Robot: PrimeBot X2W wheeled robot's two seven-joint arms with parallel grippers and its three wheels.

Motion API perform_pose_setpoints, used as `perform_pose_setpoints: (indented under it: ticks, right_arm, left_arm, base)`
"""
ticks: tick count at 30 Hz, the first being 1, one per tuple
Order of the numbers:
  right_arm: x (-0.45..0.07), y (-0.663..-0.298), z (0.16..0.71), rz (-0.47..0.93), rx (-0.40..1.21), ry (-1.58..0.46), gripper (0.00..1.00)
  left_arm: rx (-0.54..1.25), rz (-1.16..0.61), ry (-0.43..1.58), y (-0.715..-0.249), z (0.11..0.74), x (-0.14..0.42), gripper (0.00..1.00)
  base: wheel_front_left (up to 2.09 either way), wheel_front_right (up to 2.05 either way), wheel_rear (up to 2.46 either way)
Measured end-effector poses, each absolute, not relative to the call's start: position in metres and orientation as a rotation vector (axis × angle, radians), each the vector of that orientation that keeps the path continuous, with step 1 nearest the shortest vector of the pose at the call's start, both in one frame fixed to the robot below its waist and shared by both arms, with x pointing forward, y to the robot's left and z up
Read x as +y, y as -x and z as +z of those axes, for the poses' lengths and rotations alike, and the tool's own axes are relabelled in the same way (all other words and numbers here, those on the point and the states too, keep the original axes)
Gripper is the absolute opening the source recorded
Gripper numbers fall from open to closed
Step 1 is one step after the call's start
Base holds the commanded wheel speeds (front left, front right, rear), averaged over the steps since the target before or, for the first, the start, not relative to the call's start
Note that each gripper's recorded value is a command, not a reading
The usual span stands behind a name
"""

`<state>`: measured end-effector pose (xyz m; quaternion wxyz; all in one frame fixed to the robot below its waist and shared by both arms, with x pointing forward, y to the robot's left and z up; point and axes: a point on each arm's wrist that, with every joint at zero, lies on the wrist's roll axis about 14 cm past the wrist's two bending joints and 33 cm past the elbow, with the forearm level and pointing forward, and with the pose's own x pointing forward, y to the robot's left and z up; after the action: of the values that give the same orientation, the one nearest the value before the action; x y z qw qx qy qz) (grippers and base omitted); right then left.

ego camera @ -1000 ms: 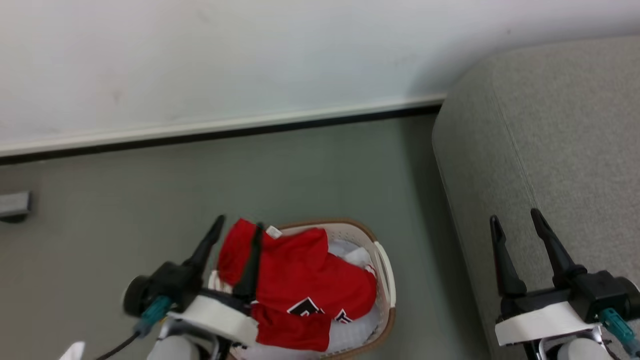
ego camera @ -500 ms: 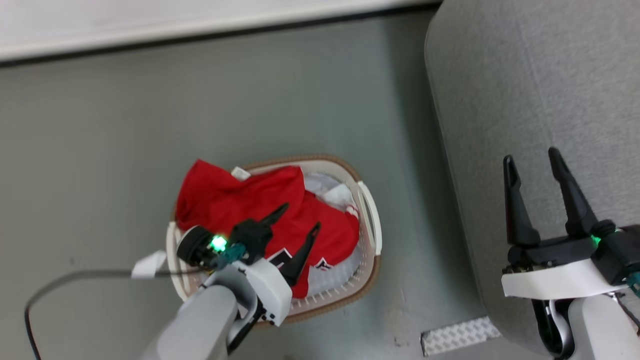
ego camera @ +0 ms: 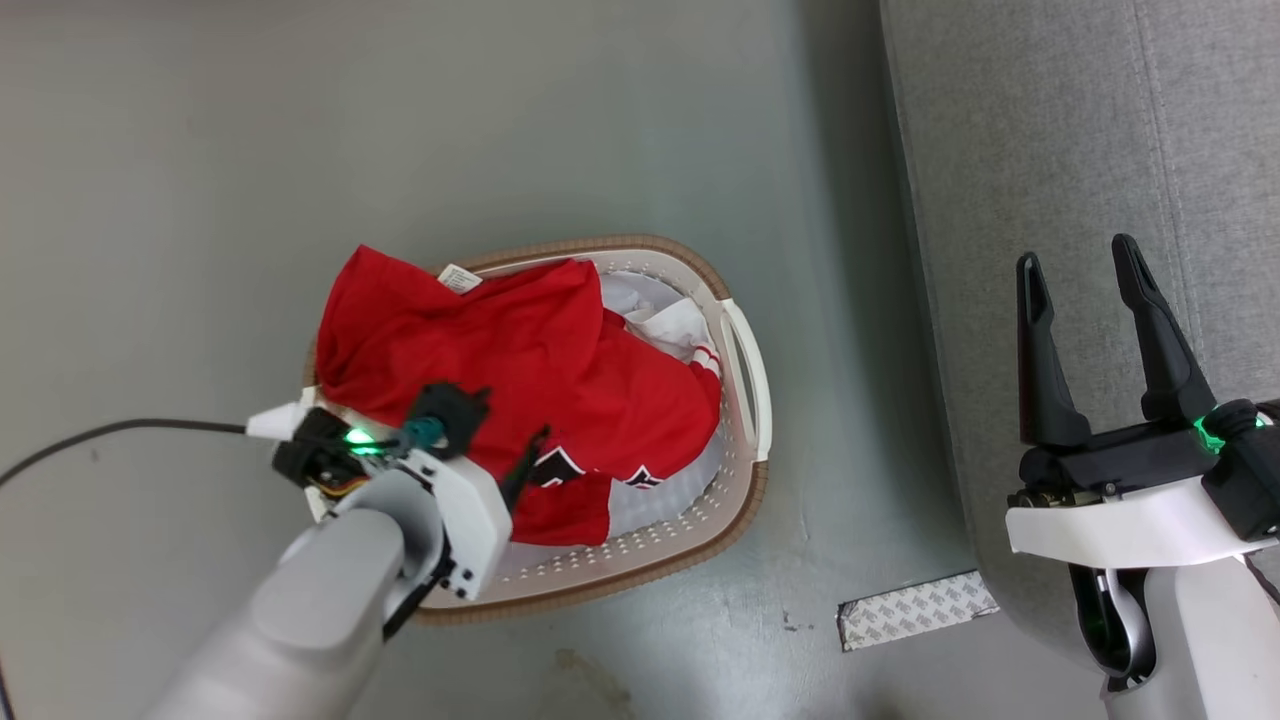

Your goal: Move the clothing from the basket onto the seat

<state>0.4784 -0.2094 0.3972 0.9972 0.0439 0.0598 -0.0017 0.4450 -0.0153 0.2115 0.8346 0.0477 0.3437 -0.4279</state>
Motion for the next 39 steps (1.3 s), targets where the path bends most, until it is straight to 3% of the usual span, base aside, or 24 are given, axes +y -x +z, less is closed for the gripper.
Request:
perform_pose_setpoints:
  ticks: [29,30,31,33,34,39]
  right_arm:
    - [-0.202,-0.497,0.331,0.025,0.221,-0.095,1.0]
    - [-0.203,-0.498,0.33,0.024,0.222,-0.096,1.0]
    - [-0.203,-0.499,0.328,0.023,0.224,-0.095,1.0]
    - [-0.205,-0.498,0.325,0.018,0.231,-0.096,1.0]
    - [-0.207,-0.498,0.324,0.013,0.233,-0.094,1.0]
    - [-0.211,-0.5,0.326,0.004,0.225,-0.087,1.0]
  left_arm:
    - [0.985,-0.869,-0.08,-0.446,0.115,-0.018,1.0]
    - [0.988,-0.873,-0.08,-0.446,0.112,-0.02,0.86]
    - [0.991,-0.875,-0.078,-0.446,0.11,-0.021,0.62]
    - [1.008,-0.87,-0.07,-0.444,0.104,-0.021,0.32]
    - [1.016,-0.872,-0.068,-0.442,0.102,-0.022,0.0]
    - [1.021,-0.882,-0.047,-0.437,0.104,-0.027,0.0]
  base:
    - [0.0,0.0,0.0]
    - [0.0,0.0,0.0]
    - [0.0,0.0,0.0]
    - [0.0,0.0,0.0]
    - [0.0,0.0,0.0]
    - [0.0,0.0,0.0]
